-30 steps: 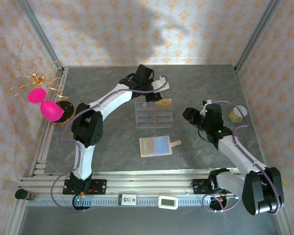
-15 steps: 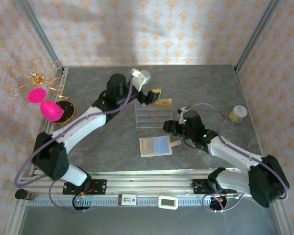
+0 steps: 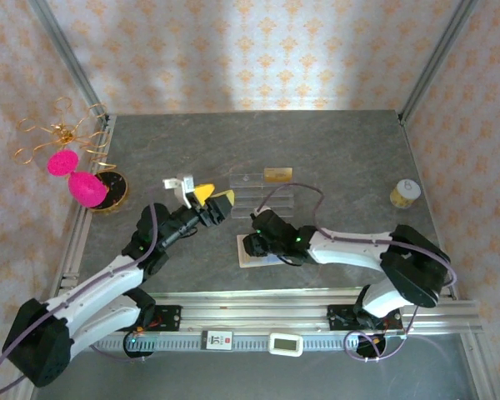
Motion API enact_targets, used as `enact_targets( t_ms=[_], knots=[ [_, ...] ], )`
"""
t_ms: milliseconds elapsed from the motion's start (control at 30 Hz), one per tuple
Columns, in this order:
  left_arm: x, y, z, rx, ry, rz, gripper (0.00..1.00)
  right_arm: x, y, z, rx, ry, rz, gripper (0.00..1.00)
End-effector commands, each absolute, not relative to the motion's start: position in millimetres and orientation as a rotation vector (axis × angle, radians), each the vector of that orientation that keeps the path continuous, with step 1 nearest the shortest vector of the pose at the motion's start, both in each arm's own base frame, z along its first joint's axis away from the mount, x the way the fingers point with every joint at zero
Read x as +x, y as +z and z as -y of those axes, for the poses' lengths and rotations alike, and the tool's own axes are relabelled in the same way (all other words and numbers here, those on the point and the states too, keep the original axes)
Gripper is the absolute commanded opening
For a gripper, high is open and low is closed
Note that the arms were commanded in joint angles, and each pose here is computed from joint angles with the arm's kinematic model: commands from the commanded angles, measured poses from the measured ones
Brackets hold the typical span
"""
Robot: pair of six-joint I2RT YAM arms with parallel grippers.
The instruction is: Take the credit cards out of the card holder
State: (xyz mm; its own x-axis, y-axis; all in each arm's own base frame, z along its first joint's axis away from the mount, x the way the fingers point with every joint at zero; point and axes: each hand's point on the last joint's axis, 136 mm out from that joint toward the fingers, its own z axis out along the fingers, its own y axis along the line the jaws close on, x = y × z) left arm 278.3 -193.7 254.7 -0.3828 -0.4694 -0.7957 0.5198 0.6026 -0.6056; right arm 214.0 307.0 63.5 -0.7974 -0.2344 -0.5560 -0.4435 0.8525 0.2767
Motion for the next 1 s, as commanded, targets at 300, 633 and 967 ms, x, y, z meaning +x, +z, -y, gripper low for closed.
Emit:
enact_targets(
  t_ms=[300, 633, 967],
  knots=[
    [269.5, 174.2, 161.6, -0.189, -0.919, -1.920, 0.78, 219.2, 19.9, -292.0, -0.516, 0.180, -2.593, 0.26],
    [248.5, 108.6, 212.1, -0.030, -0.970, -2.189, 0.27, 223.5, 43.8, -300.2, -0.355, 0.374, -2.501, 0.00],
    [233.7, 64.0, 258.9, 0.130, -0.990, -2.401, 0.00, 217.5, 60.7, -296.8, -0.235, 0.574, -2.421, 0.04]
  ],
)
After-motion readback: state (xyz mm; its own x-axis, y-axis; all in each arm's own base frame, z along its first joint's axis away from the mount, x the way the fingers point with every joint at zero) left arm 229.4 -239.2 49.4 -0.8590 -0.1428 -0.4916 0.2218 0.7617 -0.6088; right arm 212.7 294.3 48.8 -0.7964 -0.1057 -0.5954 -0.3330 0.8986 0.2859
